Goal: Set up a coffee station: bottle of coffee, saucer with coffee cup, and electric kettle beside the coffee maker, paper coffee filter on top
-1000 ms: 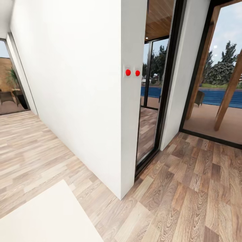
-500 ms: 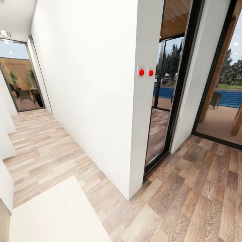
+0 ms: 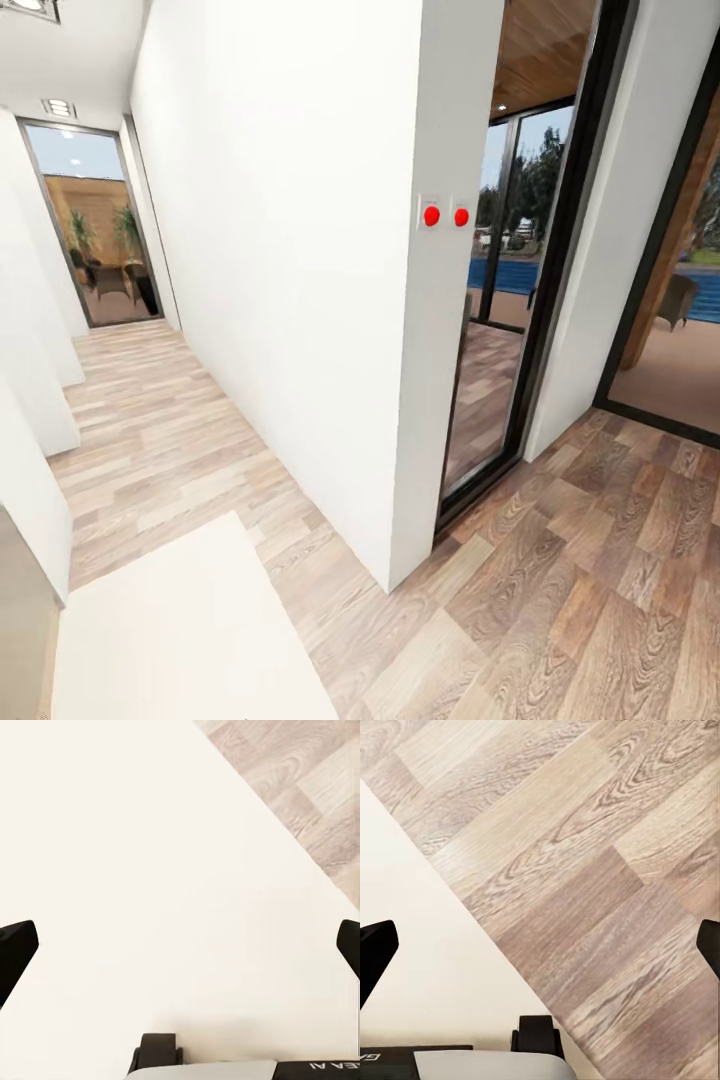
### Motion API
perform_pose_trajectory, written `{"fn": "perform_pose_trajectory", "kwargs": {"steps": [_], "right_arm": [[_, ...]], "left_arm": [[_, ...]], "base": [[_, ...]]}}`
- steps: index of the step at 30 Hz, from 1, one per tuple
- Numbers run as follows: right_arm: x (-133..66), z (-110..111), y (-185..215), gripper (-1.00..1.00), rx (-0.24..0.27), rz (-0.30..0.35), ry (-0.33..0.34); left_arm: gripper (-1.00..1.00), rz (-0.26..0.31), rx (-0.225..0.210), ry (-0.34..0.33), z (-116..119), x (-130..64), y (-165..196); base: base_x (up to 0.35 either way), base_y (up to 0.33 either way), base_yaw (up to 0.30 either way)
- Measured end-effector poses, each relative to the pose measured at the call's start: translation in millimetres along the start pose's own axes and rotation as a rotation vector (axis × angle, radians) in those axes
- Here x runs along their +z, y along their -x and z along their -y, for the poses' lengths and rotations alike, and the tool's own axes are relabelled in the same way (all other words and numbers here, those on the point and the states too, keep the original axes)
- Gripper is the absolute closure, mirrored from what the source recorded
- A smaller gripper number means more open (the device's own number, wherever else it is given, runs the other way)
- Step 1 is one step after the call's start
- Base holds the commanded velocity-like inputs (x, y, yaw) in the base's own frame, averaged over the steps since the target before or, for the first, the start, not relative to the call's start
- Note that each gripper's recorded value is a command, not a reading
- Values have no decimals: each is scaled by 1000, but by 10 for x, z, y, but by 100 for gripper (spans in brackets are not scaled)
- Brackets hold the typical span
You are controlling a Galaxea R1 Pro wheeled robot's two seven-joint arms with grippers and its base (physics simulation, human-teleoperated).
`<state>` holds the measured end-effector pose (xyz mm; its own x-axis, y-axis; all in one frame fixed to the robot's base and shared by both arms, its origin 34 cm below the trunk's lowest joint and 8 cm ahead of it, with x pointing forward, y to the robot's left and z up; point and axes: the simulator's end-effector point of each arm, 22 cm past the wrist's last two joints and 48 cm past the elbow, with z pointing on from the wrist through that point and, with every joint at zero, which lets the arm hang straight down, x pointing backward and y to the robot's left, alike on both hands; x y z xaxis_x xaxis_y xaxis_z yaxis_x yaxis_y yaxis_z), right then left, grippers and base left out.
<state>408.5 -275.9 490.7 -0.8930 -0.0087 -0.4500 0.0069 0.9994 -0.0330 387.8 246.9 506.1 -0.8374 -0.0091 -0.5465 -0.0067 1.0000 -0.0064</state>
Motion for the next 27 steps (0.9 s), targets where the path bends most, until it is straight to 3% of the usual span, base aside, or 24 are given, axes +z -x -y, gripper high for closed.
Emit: {"fn": "perform_pose_trajectory", "kwargs": {"steps": [27], "right_arm": [[-2, -7, -21, -100, -3, -3, 0]], "left_arm": [[-100, 2, -2, 0, -1, -1, 5]], "base": [[-3, -7, 244]]}}
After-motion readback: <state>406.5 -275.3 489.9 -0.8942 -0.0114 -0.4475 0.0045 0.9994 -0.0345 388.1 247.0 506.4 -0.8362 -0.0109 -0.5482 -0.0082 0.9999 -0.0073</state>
